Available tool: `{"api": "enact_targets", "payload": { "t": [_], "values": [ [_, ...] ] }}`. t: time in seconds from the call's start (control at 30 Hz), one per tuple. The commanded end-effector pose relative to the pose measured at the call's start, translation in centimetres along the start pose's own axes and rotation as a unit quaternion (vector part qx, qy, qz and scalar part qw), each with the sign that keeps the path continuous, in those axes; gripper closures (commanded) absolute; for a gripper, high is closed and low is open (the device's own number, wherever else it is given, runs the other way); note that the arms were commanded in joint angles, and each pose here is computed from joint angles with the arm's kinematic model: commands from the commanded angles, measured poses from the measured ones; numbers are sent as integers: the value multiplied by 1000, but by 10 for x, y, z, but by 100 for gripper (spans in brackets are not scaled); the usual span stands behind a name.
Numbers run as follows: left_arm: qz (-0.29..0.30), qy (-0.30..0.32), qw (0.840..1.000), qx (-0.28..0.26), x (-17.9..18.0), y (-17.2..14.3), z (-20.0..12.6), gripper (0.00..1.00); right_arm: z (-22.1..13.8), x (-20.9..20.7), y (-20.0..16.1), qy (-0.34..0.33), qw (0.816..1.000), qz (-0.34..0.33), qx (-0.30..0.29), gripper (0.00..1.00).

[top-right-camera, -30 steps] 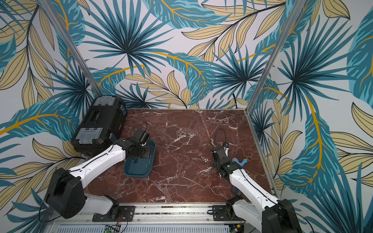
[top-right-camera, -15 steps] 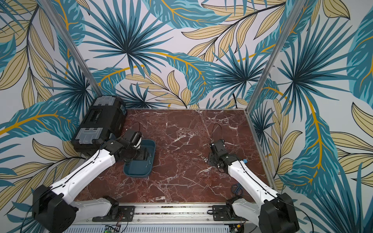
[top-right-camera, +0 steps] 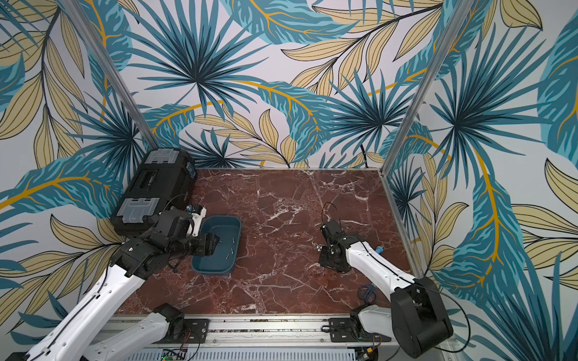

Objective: Put the screws on the desktop into the storage box
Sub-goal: Place the screw in the storage box, then pick up the screw from the center of the board.

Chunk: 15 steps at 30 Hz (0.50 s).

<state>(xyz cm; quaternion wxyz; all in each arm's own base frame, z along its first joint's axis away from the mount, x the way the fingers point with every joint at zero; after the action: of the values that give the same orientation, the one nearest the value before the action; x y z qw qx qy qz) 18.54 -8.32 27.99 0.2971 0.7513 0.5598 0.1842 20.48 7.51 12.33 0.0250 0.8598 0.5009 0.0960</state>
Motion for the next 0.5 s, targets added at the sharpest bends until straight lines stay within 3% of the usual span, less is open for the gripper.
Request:
{"api": "enact_targets", "payload": {
  "t": [0.0, 0.47],
  "values": [
    [7, 6, 1000, 2, 2, -5, 6, 22, 8, 2, -4, 1, 1000, 4, 22, 63],
    [7, 19, 1000, 7, 4, -5, 8, 22, 31, 14, -1, -11, 999, 1, 50, 71]
  ]
}}
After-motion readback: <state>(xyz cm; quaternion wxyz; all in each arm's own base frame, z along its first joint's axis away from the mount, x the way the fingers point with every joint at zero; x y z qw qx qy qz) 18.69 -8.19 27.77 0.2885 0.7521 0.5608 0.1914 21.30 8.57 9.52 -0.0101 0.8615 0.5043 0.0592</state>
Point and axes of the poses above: each gripper's point midway between its finger pads, its own z axis out along the fingers, its own x axis along the line the jaws close on, y = z × x, the point moved 8 cm from there along -z, back along the fingers, and after that the axes turned 10 degrees about z, right-handed, at the moved point
